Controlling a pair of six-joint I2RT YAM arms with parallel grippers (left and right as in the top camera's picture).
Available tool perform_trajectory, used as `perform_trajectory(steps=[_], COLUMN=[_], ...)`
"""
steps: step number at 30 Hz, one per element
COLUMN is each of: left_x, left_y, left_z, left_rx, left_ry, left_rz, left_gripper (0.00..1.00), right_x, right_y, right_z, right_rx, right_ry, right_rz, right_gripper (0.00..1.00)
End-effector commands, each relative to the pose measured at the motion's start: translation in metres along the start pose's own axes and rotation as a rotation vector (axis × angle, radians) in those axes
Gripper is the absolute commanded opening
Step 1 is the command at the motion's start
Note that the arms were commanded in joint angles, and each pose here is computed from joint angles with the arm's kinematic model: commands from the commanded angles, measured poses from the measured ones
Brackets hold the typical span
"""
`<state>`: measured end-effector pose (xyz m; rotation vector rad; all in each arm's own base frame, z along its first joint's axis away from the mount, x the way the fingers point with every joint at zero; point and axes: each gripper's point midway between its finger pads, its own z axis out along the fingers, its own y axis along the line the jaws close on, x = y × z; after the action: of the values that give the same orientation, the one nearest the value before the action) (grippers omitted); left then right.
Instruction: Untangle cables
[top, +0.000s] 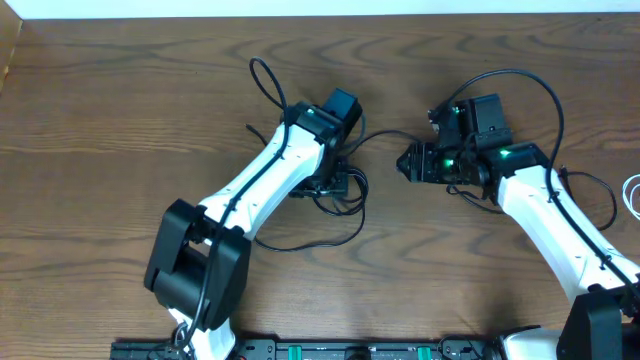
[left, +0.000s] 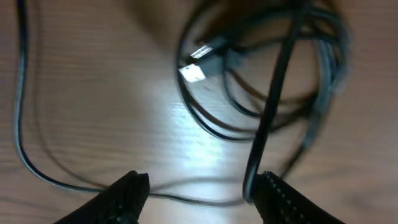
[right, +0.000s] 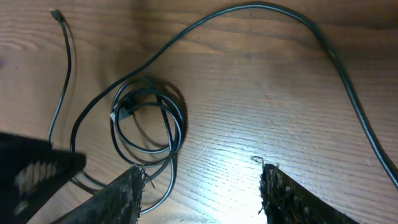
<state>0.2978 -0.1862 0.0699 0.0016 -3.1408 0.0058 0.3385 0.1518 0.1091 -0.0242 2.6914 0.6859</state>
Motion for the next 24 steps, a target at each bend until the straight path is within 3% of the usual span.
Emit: perform_trajectory(steps=[1,6,10,12,19,24], left_x=[-0.009,-0.018,-0.029,-0.034,-0.030,-0.020], left_y=[0.018,0.014,0.010,0.006,-0.010,-0.044], left_z=[0.022,0.043,0.049,0.053,0.065,0.064], left_rx=[-0.088,-0.058,-0.032,-0.019,0.062,0.250], left_ry=[-0.043,-0.092,-0.138,-0.165,-0.136,-0.104], left_rz=[-0.015,-0.018,0.019,0.069,0.212,0.423], left_gripper=[0.57,0.57,0.37,0.34,0.33,0.33], right_x=[0.003,0.005,0.007,0.009,0.024,0.032], right_y=[0.004,0.010,0.010,0.006,-0.003,0.011], right_z=[0.004,0.012,0.023,0.032,0.071,0.094], right_rx=[0.022,0.038,0.038,0.044,0.009,-0.141], right_ry=[-0.002,-0.002,0.014,0.033,0.126,0.167], right_rz=[-0.047,-0.078,-0.089,-0.082,-0.060,-0.199], right_gripper=[0.58,0.56,0.48,0.44,0.47,0.45])
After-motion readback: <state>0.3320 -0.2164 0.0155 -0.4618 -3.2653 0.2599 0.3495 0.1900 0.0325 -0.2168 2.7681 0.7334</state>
